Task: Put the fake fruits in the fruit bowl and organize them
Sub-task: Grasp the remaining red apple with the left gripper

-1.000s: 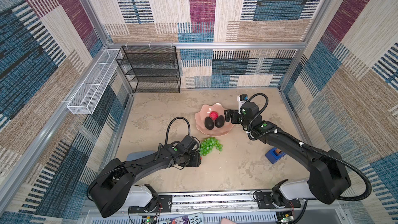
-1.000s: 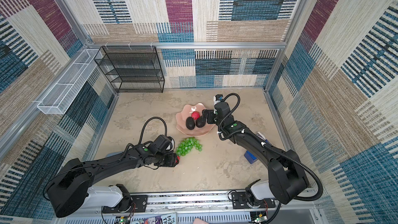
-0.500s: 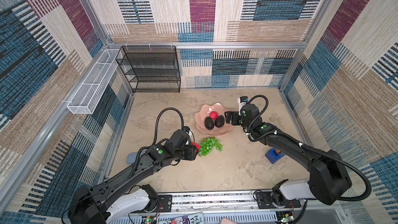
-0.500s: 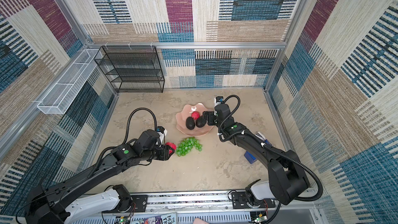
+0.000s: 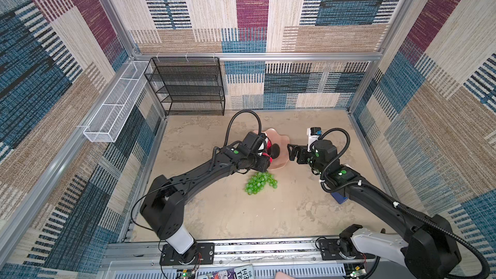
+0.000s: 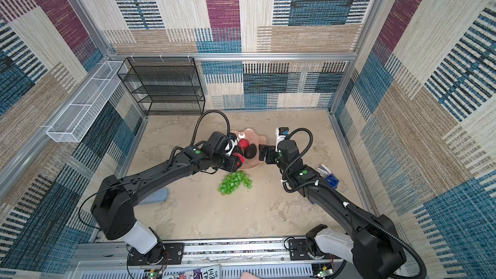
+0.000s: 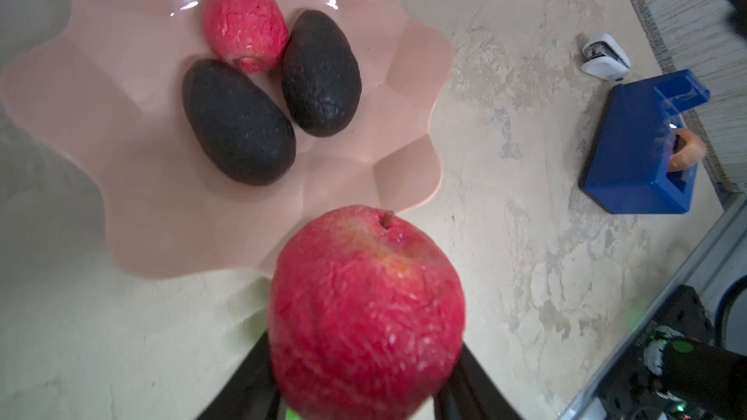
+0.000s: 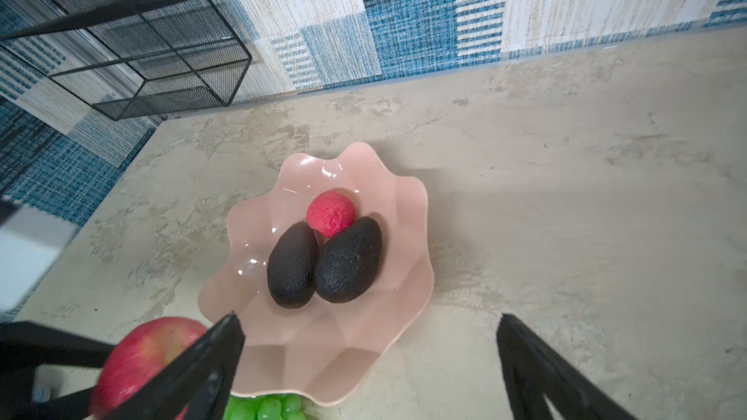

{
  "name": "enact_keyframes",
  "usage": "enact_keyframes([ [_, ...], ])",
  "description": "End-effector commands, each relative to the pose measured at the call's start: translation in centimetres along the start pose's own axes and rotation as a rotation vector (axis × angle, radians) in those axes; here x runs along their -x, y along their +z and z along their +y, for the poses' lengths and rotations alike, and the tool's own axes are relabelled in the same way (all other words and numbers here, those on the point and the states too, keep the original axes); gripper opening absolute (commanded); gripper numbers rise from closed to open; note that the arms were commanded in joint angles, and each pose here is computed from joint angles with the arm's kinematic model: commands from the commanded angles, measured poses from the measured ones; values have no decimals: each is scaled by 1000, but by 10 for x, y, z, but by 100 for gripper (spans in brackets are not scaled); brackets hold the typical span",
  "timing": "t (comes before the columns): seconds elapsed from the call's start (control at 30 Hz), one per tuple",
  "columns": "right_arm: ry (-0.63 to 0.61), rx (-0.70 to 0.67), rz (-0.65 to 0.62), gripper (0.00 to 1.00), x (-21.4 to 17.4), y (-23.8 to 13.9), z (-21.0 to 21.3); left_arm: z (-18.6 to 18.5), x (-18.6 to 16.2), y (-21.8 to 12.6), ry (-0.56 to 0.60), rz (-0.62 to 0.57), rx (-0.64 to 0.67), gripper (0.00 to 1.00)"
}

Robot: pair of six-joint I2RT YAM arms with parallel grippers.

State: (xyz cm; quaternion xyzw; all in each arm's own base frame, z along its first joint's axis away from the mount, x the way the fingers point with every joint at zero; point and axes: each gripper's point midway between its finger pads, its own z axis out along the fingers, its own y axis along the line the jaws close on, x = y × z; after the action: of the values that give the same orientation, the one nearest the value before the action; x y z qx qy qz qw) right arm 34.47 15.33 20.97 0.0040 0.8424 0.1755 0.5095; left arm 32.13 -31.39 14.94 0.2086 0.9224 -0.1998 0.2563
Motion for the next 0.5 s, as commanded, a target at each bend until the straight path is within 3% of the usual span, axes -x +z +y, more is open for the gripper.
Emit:
enact_keyframes([
  [0.0, 22, -19, -25, 99, 2, -9, -6, -4, 9, 19, 85, 35, -22, 50],
  [0.27, 32, -23, -32, 100, -3, -17, -10, 7, 15, 60, 81, 103, 16, 49],
  [0.47, 27, -24, -32, 100, -3, -16, -10, 18, 11, 74, 61, 136, 64, 57],
])
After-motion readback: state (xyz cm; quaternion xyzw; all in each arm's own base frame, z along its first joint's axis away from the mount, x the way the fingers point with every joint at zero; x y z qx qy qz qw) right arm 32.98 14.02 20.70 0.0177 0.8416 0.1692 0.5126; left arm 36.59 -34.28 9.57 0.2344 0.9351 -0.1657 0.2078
